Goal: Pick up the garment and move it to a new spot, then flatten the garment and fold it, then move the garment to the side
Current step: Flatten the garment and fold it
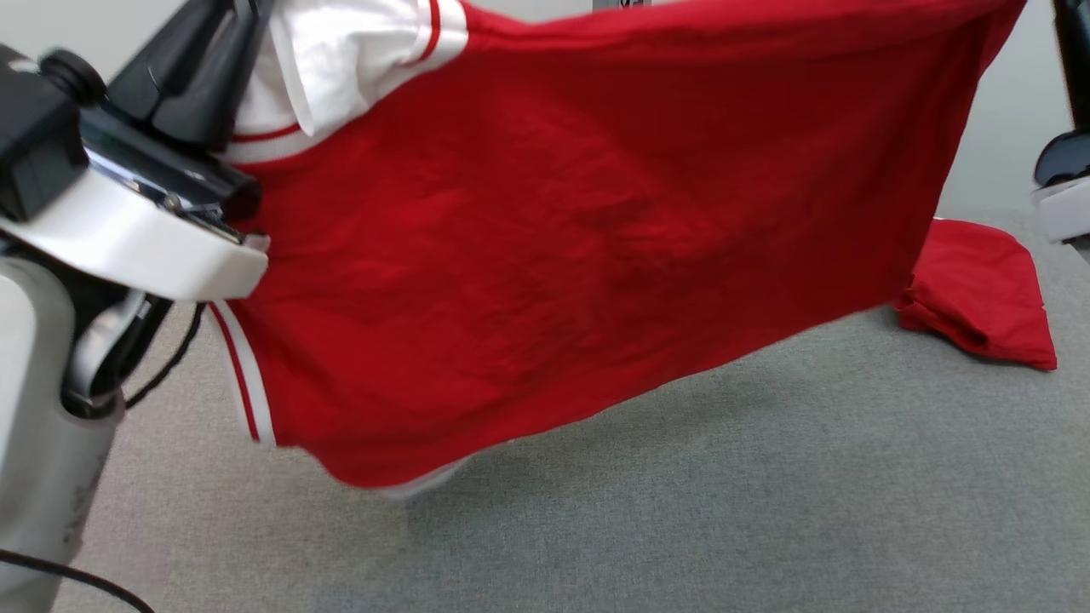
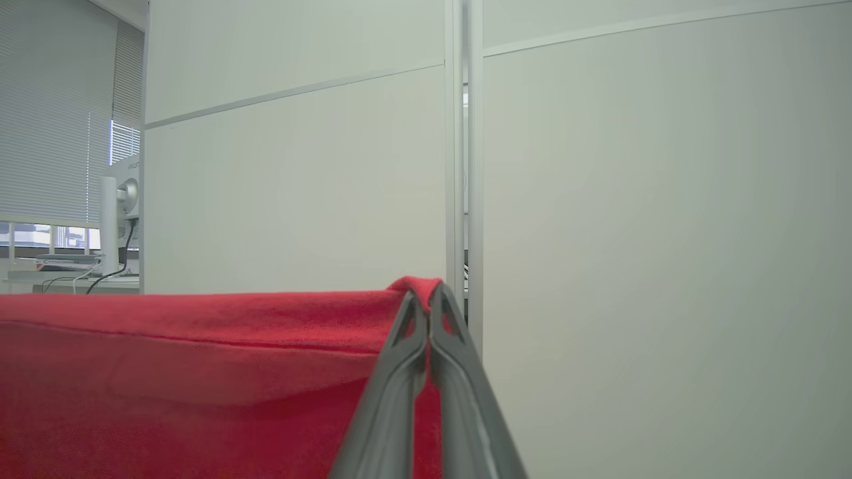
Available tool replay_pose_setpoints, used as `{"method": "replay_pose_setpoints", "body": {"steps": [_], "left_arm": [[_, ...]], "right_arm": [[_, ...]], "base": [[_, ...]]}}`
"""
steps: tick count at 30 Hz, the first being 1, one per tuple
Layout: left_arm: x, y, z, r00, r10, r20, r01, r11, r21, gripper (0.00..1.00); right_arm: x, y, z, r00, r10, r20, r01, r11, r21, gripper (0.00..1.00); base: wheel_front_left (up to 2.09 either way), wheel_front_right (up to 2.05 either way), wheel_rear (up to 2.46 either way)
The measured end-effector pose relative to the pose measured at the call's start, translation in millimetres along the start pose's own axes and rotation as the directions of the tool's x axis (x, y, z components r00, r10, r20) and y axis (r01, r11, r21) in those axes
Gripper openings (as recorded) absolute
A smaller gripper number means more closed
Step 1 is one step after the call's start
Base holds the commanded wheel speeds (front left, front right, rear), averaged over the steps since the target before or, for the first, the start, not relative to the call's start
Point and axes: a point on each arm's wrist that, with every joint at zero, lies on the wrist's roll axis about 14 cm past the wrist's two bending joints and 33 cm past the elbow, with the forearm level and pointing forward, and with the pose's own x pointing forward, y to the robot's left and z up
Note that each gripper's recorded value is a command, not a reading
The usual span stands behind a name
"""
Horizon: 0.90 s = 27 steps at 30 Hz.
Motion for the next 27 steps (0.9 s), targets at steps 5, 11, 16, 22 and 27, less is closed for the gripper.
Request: {"method": "replay_pose_setpoints", "body": {"steps": [5, 11, 16, 22, 27], "left_arm": [[8, 4, 13, 0.999, -0.022, -0.025, 0.022, 1.0, 0.019, 0.0], [16, 25, -34, 0.986, 0.011, -0.165, -0.013, 1.0, -0.009, 0.0], [35, 43, -90, 0.959, 0.04, -0.281, -0.05, 0.998, -0.027, 0.0], [79, 79, -135, 0.95, 0.102, -0.295, -0.077, 0.993, 0.094, 0.0], [111, 112, -160, 0.959, 0.179, -0.218, -0.13, 0.967, 0.22, 0.0]], "right_arm": [[2, -7, 19, 1.0, -0.018, -0.003, 0.018, 0.998, -0.057, 0.0], [19, -3, -27, 0.988, -0.029, -0.155, 0.019, 0.998, -0.062, 0.0], [53, 0, -69, 0.966, -0.022, -0.256, -0.013, 0.991, -0.134, 0.0], [116, -9, -97, 0.974, -0.019, -0.225, -0.038, 0.969, -0.244, 0.0], [163, -22, -113, 0.989, -0.011, -0.145, -0.037, 0.945, -0.324, 0.0]], "base": [[0.0, 0.0, 0.0], [0.0, 0.0, 0.0], [0.0, 0.0, 0.0], [0.0, 0.0, 0.0], [0.0, 0.0, 0.0]]}}
